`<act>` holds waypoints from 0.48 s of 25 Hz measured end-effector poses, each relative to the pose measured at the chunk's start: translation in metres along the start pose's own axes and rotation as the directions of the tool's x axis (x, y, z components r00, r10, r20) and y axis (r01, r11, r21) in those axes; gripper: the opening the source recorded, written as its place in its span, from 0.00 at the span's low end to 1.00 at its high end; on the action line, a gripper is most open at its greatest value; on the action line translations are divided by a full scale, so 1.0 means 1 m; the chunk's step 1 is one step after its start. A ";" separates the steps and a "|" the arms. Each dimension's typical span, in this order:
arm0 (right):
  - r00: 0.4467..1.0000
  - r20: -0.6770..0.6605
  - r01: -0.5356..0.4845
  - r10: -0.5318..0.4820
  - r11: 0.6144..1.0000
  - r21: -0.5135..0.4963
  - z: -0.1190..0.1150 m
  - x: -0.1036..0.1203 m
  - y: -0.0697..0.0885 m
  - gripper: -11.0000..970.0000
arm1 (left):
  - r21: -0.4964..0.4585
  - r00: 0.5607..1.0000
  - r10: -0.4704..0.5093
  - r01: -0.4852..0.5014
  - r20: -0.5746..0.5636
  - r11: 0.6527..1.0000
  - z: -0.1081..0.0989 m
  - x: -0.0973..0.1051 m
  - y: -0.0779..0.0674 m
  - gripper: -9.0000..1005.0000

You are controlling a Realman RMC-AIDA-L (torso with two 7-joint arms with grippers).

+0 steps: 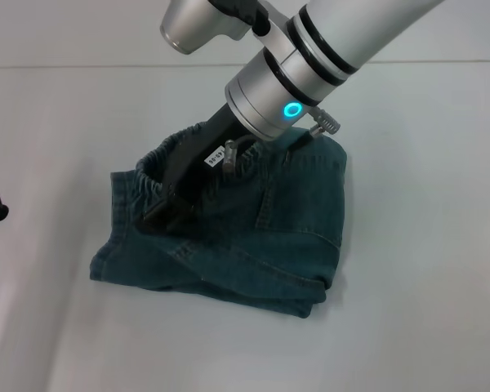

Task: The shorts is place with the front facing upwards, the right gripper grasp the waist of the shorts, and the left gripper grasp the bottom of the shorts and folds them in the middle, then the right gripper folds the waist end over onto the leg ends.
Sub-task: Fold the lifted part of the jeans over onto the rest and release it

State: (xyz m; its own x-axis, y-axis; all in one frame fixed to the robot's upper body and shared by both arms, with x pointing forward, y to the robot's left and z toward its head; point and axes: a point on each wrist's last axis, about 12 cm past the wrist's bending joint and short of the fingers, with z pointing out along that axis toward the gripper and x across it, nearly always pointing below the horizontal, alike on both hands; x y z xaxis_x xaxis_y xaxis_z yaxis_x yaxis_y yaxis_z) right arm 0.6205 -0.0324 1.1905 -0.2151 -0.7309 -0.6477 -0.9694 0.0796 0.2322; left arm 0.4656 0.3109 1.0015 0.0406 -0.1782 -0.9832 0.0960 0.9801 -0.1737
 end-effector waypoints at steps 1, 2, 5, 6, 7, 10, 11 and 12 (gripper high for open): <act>1.000 0.001 0.011 -0.011 1.000 -0.001 -0.001 -0.001 0.000 0.30 | 0.000 1.000 0.000 0.000 -0.001 1.000 0.000 0.000 0.000 0.01; 1.000 0.004 0.025 -0.025 1.000 -0.003 -0.002 -0.002 0.001 0.35 | 0.000 1.000 0.000 0.000 -0.006 1.000 0.001 0.001 0.000 0.01; 0.998 0.014 0.059 -0.059 0.998 -0.004 -0.007 -0.007 0.002 0.51 | 0.001 1.000 0.000 0.000 -0.013 1.000 0.002 0.001 -0.001 0.01; 0.998 0.013 0.063 -0.063 0.998 0.001 -0.008 -0.009 0.002 0.56 | 0.001 1.000 0.000 0.000 -0.014 1.000 0.002 0.001 -0.001 0.01; 0.998 0.008 0.068 -0.068 0.998 0.005 -0.009 -0.011 0.002 0.61 | 0.002 1.000 0.000 0.000 -0.016 1.000 0.002 0.002 -0.001 0.01; 0.995 -0.037 0.092 -0.092 0.996 0.019 -0.010 -0.015 0.004 0.76 | 0.003 1.000 0.002 -0.002 -0.022 1.000 0.003 0.003 -0.002 0.01; 0.993 -0.063 0.103 -0.102 0.994 0.025 -0.009 -0.017 0.004 0.78 | 0.003 1.000 0.002 -0.002 -0.023 1.000 0.003 0.003 -0.002 0.01; 0.990 -0.089 0.113 -0.110 0.993 0.031 -0.007 -0.018 0.005 0.81 | 0.003 1.000 0.002 -0.002 -0.026 1.000 0.003 0.003 -0.003 0.01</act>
State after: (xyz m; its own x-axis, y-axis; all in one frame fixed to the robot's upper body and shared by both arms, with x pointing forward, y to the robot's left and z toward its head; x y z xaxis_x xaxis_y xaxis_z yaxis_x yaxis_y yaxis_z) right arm 0.6205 -0.0239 1.2083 -0.0961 -0.7924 -0.6023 -0.9907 0.0175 0.1351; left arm 0.4684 0.3074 0.9988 0.0147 -0.1738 -0.9847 0.0985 0.9802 -0.1715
